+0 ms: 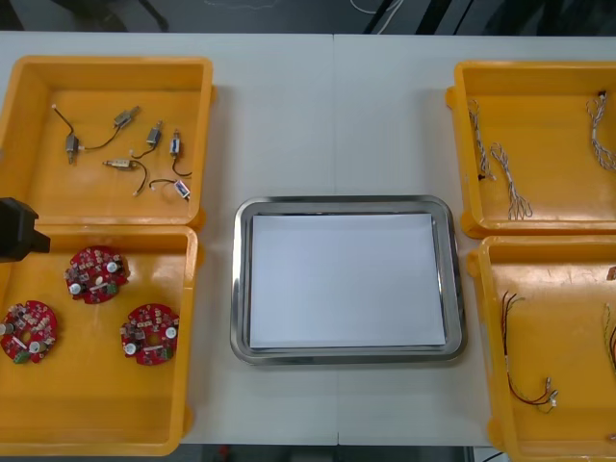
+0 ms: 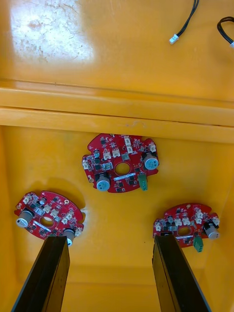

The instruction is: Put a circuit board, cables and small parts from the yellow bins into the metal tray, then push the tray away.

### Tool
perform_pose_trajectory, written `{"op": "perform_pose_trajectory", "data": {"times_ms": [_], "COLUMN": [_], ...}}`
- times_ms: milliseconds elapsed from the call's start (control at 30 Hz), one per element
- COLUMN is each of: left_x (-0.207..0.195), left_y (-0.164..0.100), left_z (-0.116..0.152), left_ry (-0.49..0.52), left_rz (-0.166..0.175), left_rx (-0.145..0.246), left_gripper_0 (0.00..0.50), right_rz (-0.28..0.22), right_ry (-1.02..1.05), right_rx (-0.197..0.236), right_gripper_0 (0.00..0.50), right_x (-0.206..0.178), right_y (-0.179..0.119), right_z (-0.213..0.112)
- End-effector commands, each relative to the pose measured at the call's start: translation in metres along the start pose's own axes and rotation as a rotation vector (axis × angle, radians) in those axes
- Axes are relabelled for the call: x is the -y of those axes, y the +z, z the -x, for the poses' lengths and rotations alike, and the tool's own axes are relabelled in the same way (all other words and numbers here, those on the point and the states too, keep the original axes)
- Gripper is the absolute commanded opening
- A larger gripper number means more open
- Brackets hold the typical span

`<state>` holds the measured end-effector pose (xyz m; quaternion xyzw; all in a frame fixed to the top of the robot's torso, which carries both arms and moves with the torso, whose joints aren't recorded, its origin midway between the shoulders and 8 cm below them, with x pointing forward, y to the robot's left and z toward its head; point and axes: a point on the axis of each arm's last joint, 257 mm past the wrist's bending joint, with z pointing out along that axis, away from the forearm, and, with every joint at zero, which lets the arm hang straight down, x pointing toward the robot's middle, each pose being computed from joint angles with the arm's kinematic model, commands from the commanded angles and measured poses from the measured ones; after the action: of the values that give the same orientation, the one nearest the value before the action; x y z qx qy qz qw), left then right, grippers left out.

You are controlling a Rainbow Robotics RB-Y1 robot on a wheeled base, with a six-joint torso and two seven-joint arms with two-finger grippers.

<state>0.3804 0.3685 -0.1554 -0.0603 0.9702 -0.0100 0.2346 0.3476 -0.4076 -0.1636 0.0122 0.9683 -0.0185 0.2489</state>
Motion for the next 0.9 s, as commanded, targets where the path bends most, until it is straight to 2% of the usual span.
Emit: {"op": "perform_pose_trajectory", "data": {"times_ms": [33, 900], "left_x": [0.0024, 0.0024], "left_y": [-0.0067, -0.0067], "left_z": [0.0049, 0.0049], "left_ry": [0.052, 0.052], "left_rz": [-0.014, -0.014], "left_rx": [0.035, 0.035], "left_gripper_0": [0.500, 0.500], "right_rz": [-0.010, -0.010], "right_ry": [-0.026, -0.026], "right_rx": [-0.004, -0.004], "right_gripper_0": [0.500, 0.500], "right_x": [-0.0043, -0.0043], "right_y": [-0.0010, -0.0010], "right_z": [-0.0045, -0.0045]}}
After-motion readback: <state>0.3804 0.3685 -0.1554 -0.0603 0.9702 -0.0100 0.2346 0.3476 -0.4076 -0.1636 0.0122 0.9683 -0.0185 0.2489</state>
